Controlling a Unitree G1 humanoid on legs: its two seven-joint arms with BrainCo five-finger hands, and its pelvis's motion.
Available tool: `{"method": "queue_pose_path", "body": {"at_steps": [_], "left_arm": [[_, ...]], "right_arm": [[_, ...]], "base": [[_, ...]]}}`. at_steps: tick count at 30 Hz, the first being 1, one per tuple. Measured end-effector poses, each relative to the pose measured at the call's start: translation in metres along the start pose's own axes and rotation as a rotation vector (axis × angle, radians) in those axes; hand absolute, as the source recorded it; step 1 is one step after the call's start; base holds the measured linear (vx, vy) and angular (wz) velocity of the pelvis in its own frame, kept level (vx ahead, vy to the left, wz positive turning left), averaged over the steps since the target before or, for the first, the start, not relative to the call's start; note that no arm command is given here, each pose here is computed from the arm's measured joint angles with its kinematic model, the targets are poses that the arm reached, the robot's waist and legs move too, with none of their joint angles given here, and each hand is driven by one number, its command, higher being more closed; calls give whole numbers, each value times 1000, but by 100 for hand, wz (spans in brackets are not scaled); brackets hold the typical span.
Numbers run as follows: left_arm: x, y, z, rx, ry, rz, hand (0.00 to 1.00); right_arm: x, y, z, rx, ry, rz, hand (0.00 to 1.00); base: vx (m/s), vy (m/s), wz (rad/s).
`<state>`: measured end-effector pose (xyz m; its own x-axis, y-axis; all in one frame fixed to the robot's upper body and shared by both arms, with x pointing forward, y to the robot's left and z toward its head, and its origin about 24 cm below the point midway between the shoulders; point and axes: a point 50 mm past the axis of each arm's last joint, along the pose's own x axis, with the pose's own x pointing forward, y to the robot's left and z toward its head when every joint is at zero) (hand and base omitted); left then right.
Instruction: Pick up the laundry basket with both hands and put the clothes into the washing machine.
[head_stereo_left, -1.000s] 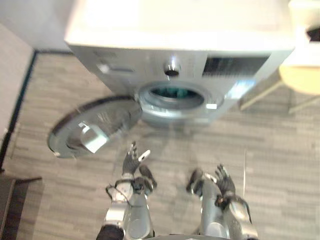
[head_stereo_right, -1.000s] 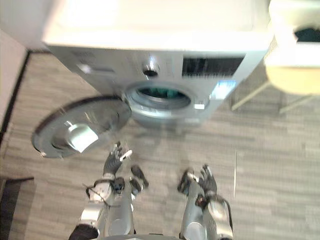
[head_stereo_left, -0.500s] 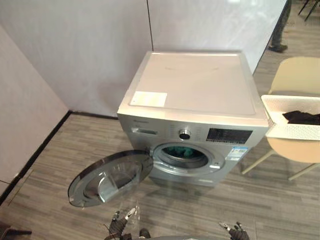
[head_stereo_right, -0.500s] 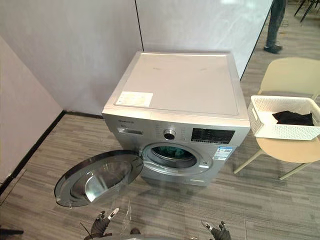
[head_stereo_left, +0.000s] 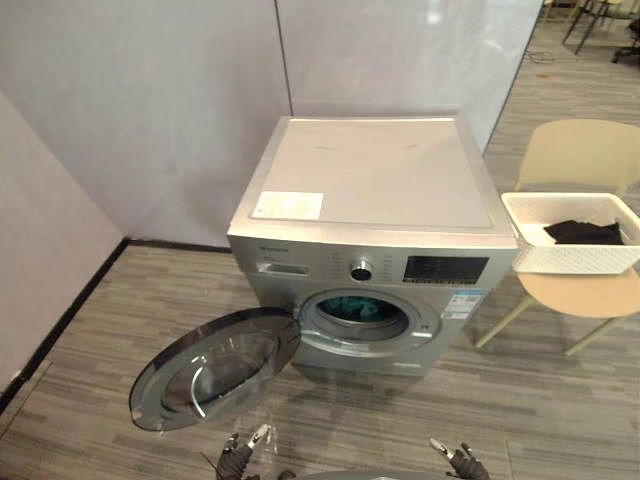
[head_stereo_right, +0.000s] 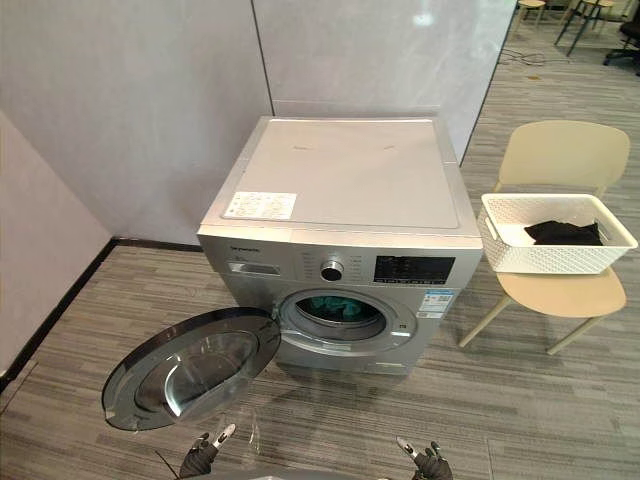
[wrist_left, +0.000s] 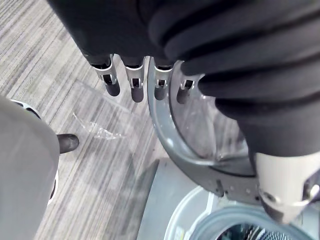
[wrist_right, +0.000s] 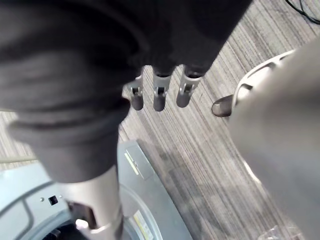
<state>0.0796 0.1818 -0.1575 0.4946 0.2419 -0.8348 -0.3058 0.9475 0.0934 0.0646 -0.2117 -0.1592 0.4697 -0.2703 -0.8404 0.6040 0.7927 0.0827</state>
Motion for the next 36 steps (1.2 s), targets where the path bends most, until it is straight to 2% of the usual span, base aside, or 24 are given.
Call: {"method": "queue_pose_path", "body": {"at_steps": [4,6,10,15,17,19,23,28,32,36], "left_arm": [[8,-6,23,71,-58,-27,0],[18,-5,51,138,-123,-28,0],[22,-2,70,178,-166,-6,0],[21,23,75,72,-187,90,0],[18,41,62,14,-150,161,0],[16,47,52,-13,-118,189,0],[7,1,18,-127,-20,103,0],[2,16,7,-148,-23,136,0],[3,9,13,-120,-46,99,0],[8,11,27,-131,-81,99,0]], "right_arm": [[2,0,15,11,-60,30,0],[5,10,23,21,-81,57,0],[0,9,7,50,-44,62,0],[2,22,11,25,-52,111,0],[7,36,20,-58,-60,165,0],[8,44,22,-118,-63,204,0],[5,14,21,-250,-42,181,0],[3,30,18,-316,-40,284,0],[2,35,21,-308,-60,307,0],[1,65,27,-342,-98,406,0]], "base": [[-15,65,-50],[-83,41,-40],[-9,23,-19],[52,-156,-50],[25,-391,-180],[93,-473,-126],[174,-485,-119],[198,-174,-159],[172,49,-65],[206,57,-25]]}}
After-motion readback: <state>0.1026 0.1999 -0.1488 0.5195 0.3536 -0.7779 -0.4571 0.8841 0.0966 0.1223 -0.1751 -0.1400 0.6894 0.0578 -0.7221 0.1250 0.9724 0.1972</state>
